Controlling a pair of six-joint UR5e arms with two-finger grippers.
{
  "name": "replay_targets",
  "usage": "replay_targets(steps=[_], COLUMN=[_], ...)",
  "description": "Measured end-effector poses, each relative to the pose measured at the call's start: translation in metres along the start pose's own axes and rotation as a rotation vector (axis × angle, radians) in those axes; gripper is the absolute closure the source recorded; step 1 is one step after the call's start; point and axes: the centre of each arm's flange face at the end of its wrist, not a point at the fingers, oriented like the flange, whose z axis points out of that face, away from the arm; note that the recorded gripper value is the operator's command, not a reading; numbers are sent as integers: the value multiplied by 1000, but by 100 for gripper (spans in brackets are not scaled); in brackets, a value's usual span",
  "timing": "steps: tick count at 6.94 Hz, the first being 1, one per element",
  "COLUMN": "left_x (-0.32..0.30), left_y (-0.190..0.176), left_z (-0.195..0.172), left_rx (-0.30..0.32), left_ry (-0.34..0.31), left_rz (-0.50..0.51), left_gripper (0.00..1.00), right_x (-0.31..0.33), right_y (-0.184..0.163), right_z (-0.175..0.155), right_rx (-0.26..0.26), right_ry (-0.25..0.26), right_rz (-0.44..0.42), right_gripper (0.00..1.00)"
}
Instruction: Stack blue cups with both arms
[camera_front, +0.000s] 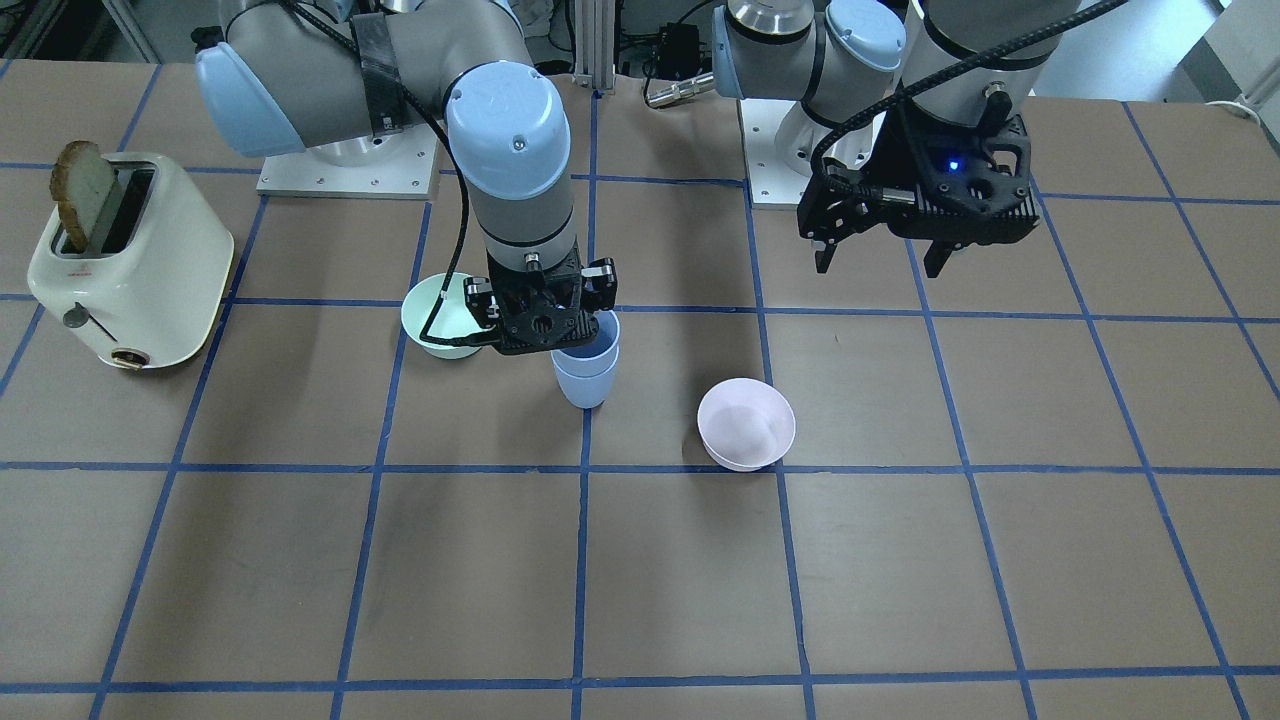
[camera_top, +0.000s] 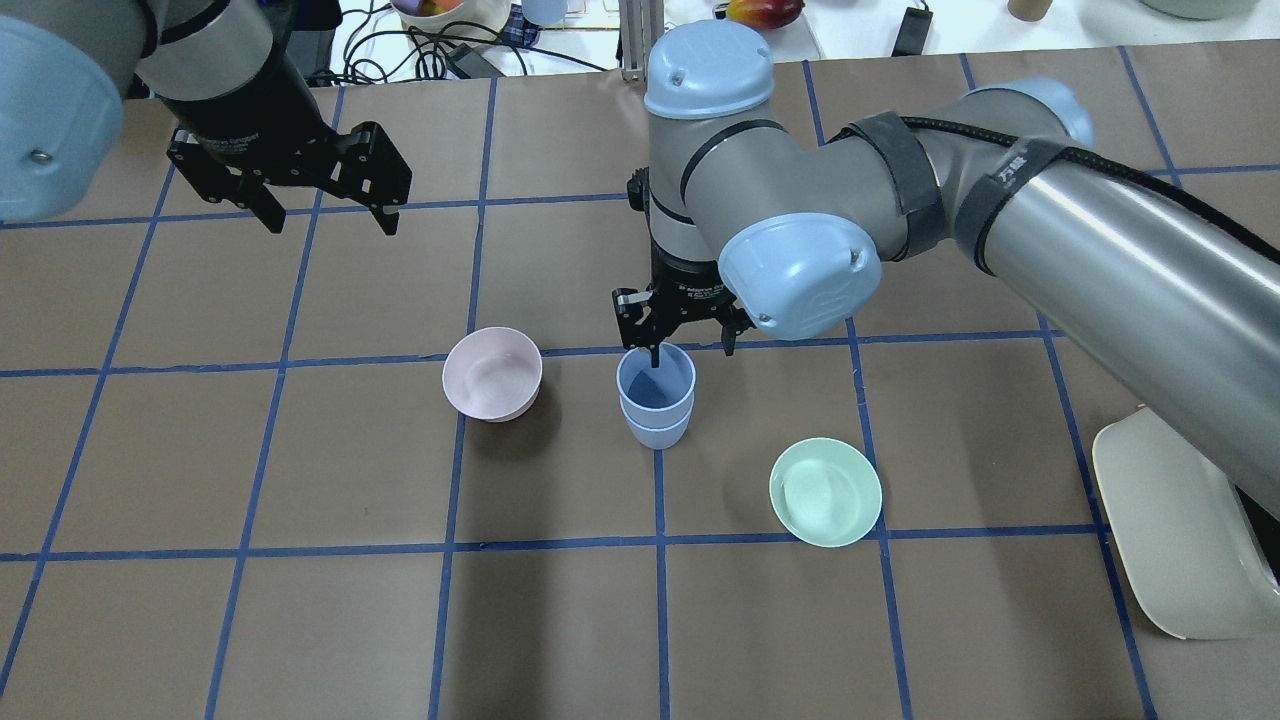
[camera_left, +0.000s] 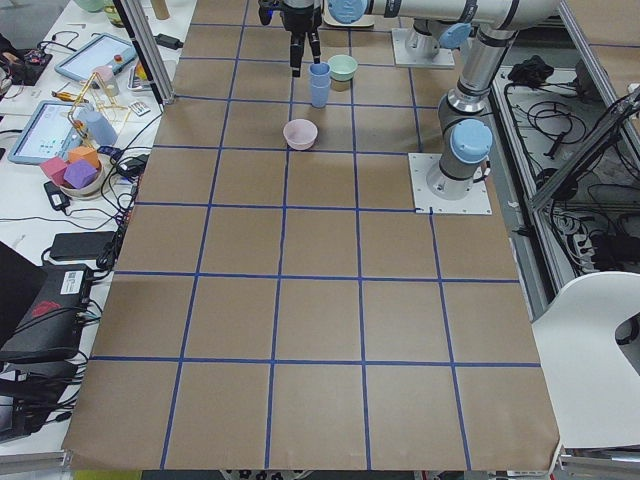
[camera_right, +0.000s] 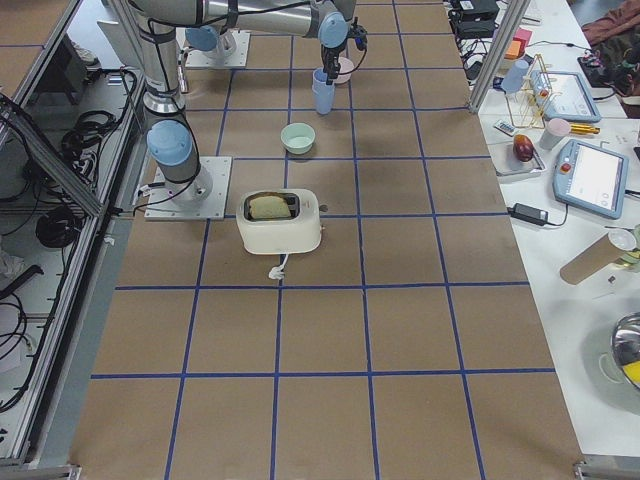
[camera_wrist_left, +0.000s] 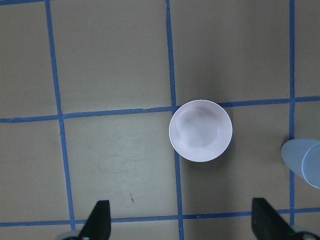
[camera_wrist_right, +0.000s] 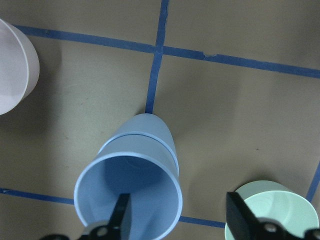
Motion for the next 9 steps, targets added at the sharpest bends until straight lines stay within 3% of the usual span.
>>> replay_targets(steps=[3,4,6,9], left_x=[0,0,0,0], left_y=[0,1,3,3], left_z=[1,1,1,1], left_rx=[0,-1,-2,-2], left_ry=[0,0,0,0], left_rz=[0,0,0,1], left_gripper=[0,0,0,0], right_x=[59,93,133,158], right_y=[-15,-6,28,57], right_z=[-78,-103,-138,-155], right_rx=[127,123,79,18], right_ry=[62,69,86,122], right_rz=[70,108,104,92], right_gripper=[0,0,0,0])
